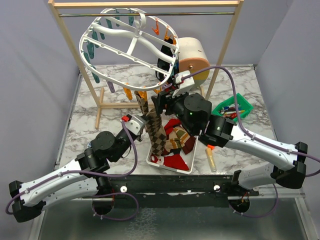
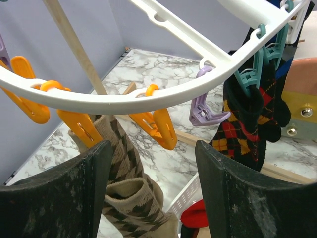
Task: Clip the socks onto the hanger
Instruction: Open the clamp at the hanger.
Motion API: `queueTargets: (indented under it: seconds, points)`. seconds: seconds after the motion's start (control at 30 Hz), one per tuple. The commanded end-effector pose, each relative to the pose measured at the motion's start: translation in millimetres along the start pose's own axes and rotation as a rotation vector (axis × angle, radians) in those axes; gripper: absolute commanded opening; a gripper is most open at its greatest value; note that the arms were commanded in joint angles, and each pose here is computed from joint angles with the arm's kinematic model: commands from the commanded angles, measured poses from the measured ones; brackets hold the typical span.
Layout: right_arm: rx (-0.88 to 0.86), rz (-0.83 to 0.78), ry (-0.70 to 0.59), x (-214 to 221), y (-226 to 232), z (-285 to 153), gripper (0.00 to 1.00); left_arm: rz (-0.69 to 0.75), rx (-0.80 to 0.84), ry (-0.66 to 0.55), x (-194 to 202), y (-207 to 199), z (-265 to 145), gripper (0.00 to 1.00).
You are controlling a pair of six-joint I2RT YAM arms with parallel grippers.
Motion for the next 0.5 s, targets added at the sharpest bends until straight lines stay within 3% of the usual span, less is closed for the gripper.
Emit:
queueTargets:
  seconds: [0.0, 0.47]
  points:
    - [0.043, -0.001, -0.009, -2, 5, 5, 0.72, -0.013, -0.019, -0.014, 0, 2, -4, 0.00]
    - [0.074, 0.012, -0.058, 1, 14, 18, 0.70, -0.007, -0.022, -0.026, 1, 2, -5, 0.00]
Point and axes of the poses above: each gripper's point midway between its finger pads, its own z axis out along the fingers, its own y axis along the line the jaws close on, x = y × z, the point moved 10 cm from there along -z, back along the fingers, and after that the axes turned 4 degrees about z, right-handed, at the moved point
